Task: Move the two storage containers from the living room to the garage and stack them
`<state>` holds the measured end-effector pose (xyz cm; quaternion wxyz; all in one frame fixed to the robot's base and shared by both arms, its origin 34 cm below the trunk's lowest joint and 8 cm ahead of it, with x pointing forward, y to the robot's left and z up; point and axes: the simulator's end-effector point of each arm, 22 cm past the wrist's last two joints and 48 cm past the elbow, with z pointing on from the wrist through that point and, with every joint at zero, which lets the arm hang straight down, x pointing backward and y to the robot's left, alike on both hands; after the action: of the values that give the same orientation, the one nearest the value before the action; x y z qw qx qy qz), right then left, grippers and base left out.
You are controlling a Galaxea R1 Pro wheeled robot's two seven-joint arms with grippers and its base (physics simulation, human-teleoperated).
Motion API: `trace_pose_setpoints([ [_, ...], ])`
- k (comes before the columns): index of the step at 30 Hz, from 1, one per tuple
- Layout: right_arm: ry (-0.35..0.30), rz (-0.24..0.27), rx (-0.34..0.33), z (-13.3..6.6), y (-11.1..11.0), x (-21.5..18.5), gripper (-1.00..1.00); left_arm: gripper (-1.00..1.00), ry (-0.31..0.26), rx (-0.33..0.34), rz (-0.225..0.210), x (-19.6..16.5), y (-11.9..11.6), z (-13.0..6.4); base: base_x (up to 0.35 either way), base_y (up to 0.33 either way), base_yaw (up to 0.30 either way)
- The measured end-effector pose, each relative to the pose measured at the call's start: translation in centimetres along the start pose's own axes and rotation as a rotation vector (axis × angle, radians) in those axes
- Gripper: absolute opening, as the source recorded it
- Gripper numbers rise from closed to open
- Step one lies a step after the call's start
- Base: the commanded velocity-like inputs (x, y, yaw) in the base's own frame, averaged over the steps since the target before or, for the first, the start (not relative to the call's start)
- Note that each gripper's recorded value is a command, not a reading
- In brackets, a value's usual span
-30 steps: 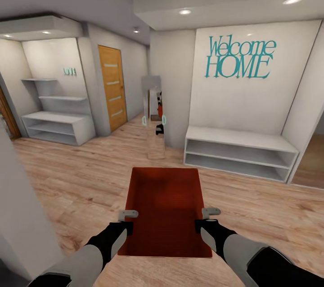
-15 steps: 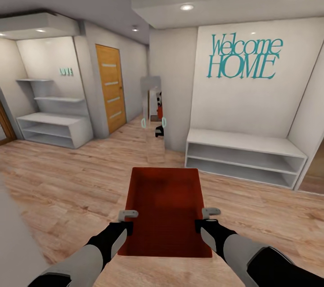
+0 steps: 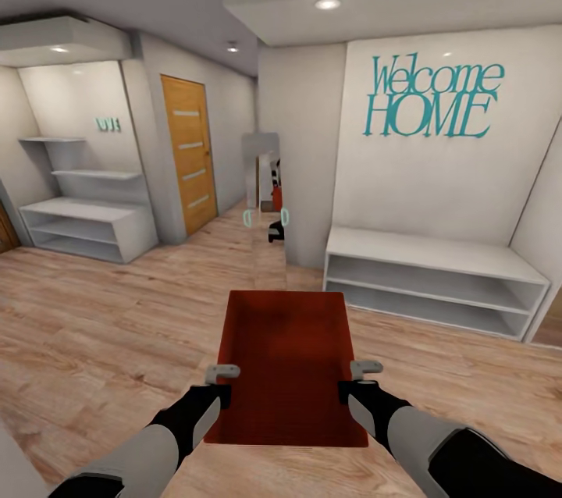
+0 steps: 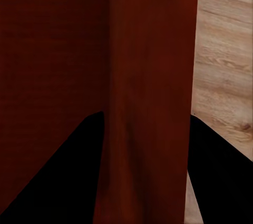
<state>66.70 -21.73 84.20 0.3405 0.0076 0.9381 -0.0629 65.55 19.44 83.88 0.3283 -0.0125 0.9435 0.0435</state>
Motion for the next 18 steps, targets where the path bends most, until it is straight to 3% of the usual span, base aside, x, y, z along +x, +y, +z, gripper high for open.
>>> trace_pose_setpoints([
  [10,0.0,0.0,0.0,0.01,-0.02,0.0,-1.0,-1.0,0.0,0.0,0.0,0.0,-0.02,-0.01,0.322,0.0,0.006],
  [18,0.001,-0.001,0.0,0.04,0.0,0.05,-1.0,-1.0,0.001,-0.001,0.0,0.05,-0.01,0.03,0.322,0.0,0.227],
])
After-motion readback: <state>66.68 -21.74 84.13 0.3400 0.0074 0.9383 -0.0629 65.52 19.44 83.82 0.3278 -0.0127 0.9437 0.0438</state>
